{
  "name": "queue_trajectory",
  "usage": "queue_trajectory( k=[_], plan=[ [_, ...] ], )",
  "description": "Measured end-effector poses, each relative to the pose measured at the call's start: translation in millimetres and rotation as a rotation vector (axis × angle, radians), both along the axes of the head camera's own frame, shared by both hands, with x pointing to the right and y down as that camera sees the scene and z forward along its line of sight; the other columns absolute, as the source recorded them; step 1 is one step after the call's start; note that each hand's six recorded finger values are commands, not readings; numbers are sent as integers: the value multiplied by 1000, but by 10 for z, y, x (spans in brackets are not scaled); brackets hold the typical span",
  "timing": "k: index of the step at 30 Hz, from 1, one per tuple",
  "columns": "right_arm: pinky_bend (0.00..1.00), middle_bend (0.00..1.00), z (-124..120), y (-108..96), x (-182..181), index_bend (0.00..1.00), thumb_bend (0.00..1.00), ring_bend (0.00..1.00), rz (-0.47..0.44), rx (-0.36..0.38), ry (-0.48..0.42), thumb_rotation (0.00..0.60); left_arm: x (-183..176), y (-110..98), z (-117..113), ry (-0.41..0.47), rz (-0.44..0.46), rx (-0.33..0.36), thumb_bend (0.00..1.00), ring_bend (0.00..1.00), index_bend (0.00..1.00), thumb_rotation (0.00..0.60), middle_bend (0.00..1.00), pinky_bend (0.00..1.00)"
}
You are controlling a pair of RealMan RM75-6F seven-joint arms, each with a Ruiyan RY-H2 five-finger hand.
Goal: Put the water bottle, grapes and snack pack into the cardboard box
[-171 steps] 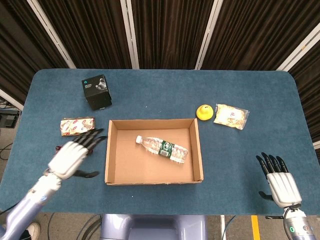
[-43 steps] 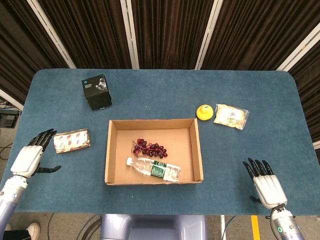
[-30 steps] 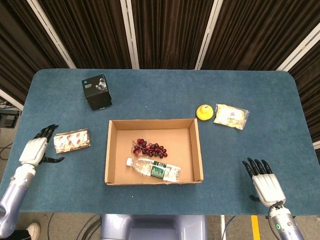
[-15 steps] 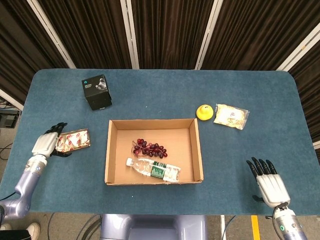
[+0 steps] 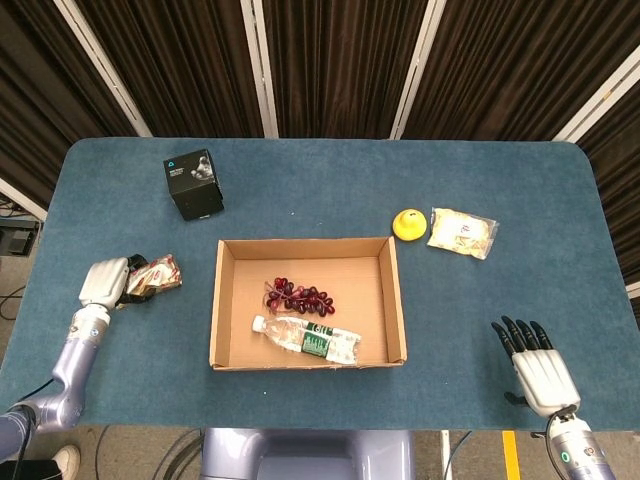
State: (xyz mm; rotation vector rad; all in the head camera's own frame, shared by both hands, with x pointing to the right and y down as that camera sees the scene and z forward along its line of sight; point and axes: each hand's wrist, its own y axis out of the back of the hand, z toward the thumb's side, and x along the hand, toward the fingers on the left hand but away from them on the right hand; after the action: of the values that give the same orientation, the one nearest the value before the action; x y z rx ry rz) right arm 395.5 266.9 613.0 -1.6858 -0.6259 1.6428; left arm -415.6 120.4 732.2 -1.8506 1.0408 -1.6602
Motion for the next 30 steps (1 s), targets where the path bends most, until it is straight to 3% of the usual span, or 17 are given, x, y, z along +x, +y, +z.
queue_trajectory(
  k=[5, 11, 13, 20, 23, 28, 30],
  plan=[
    [0, 0, -28, 6, -3, 0, 0, 0, -1, 5, -9, 600, 3, -19, -237, 28, -22, 106, 551, 546, 793, 600, 581, 540],
    [0, 0, -52, 14, -20, 0, 0, 0, -5, 4, -22, 600, -46, -84, -911, 112, -44, 277, 544, 547, 797, 600, 583, 539],
    [0, 0, -55, 16, -26, 0, 0, 0, -6, 2, -26, 600, -3, -105, -1109, 150, -42, 306, 537, 546, 797, 600, 585, 537],
    [0, 0, -111, 12, -40, 0, 1, 0, -12, 12, -48, 600, 571, -286, -1765, 341, 23, 378, 499, 547, 797, 600, 592, 530],
    [0, 0, -159, 5, -36, 0, 1, 0, -11, 25, -59, 600, 945, -388, -1806, 382, 100, 371, 482, 541, 795, 600, 590, 522],
    [0, 0, -224, -10, -1, 0, 0, 0, 0, 41, -72, 600, 1594, -411, -1579, 416, 217, 303, 373, 514, 746, 600, 555, 511],
    [0, 0, -239, -16, 19, 0, 1, 0, 4, 43, -75, 600, 1873, -380, -1445, 422, 260, 269, 263, 439, 570, 600, 464, 490]
  ],
)
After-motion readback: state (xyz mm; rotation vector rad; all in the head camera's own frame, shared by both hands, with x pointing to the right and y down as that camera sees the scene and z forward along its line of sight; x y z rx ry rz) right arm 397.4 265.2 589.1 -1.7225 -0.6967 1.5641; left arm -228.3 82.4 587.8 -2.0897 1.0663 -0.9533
